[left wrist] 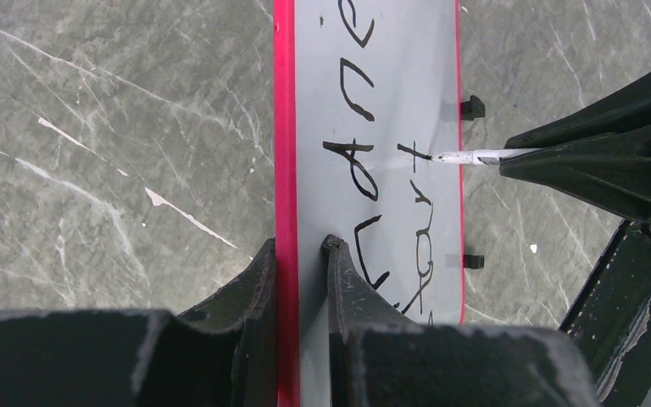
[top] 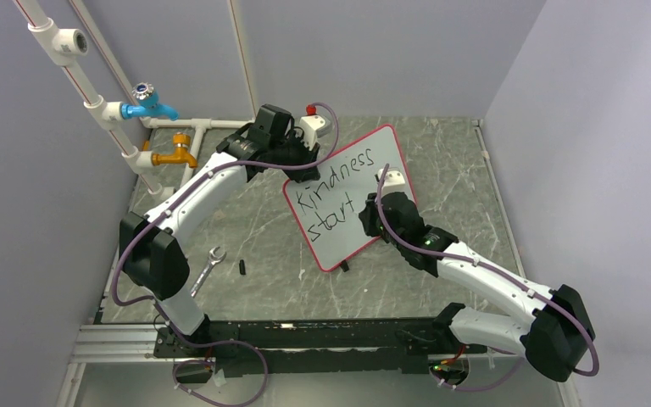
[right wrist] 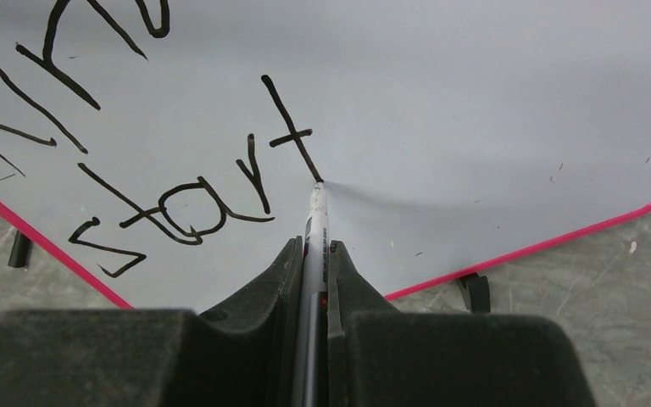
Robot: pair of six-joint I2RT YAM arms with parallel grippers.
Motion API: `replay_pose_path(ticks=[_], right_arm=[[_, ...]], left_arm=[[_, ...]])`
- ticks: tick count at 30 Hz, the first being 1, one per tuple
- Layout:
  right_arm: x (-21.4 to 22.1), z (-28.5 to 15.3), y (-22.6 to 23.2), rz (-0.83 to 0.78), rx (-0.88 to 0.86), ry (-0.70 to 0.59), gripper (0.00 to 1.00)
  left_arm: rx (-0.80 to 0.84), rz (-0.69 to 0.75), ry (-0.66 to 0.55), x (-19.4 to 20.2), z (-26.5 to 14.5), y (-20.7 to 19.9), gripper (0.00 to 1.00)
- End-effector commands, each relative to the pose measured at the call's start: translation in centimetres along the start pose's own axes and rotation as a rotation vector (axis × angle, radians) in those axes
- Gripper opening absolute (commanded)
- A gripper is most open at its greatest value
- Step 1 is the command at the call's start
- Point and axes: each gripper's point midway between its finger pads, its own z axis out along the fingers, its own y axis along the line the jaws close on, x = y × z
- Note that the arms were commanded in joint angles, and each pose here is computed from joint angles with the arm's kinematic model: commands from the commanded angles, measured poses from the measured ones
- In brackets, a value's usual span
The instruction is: Write a sentence on the whiteboard
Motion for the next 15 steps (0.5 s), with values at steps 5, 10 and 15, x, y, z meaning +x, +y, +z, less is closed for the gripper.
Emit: replay_pose_path(ticks=[5,10,15], right_arm=[[-3.3,0.1,-0.4,-0.016,0.054,-0.073,0.00],[-5.3,0.2,-0.4,-0.034,0.065,-0.108,0.00],[-6.6,-0.8,0.0,-0.034,0.046,-0.135,0.00]], left_arm=[[-0.078,0.085,0.243,6.3,0.0,1.5,0.00],[-0.085,0.086,0.239,6.2,-0.1,1.6,0.00],[-0.089,0.083,0.220,5.8,0.0,1.4,0.00]])
